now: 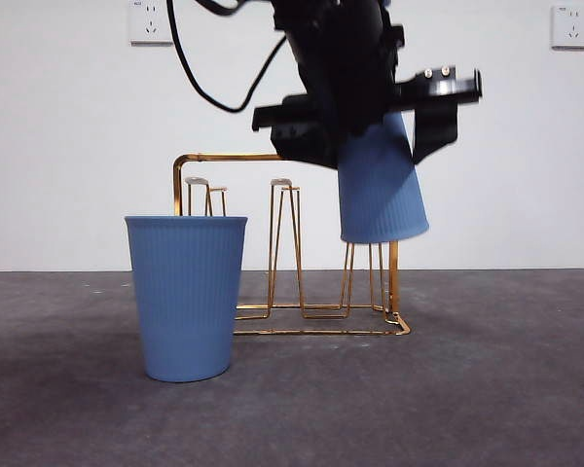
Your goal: Pick up cup 1,put cup 1 in the cup rack,pick up cup 2,put cup 2 in the cup rack
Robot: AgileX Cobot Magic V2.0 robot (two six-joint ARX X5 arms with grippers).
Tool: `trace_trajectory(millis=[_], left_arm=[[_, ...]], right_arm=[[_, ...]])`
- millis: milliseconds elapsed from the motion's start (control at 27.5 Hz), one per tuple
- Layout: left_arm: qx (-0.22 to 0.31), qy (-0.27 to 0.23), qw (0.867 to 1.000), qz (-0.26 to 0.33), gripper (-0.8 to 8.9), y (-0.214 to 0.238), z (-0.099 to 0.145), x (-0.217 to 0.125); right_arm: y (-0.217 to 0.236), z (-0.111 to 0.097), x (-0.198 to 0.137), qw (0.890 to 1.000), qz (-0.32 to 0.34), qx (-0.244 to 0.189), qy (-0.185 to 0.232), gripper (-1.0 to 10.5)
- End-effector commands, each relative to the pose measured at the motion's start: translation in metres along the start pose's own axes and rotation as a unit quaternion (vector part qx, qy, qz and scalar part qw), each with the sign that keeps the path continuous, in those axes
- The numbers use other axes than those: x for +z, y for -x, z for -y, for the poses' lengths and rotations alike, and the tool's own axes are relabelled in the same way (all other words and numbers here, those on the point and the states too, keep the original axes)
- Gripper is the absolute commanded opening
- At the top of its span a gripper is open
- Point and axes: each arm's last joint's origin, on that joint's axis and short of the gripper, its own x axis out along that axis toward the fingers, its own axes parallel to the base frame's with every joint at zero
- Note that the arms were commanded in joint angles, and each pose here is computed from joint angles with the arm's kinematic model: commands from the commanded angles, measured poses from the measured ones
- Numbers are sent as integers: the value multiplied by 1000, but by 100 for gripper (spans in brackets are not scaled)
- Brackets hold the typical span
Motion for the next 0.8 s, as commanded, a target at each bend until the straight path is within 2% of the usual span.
trace_trajectory(millis=[36, 509, 691, 727, 800], left_arm=[[-2, 0, 1000, -10, -8, -4, 3, -9], [18, -5, 999, -37, -8, -17, -4, -22], [-21, -1, 998, -63, 1, -21, -9, -23], [-26, -1, 998, -66, 8, -21, -9, -23], [-29, 0, 997, -66, 89, -21, -9, -23]], right_arm=[[0, 0, 0, 1000, 2, 2, 4, 249], [0, -1, -3, 1000, -10, 15, 8, 249], [0, -1, -3, 1000, -10, 15, 8, 249], [0, -1, -3, 1000, -11, 15, 8, 249], [0, -1, -3, 1000, -12, 15, 8, 249]])
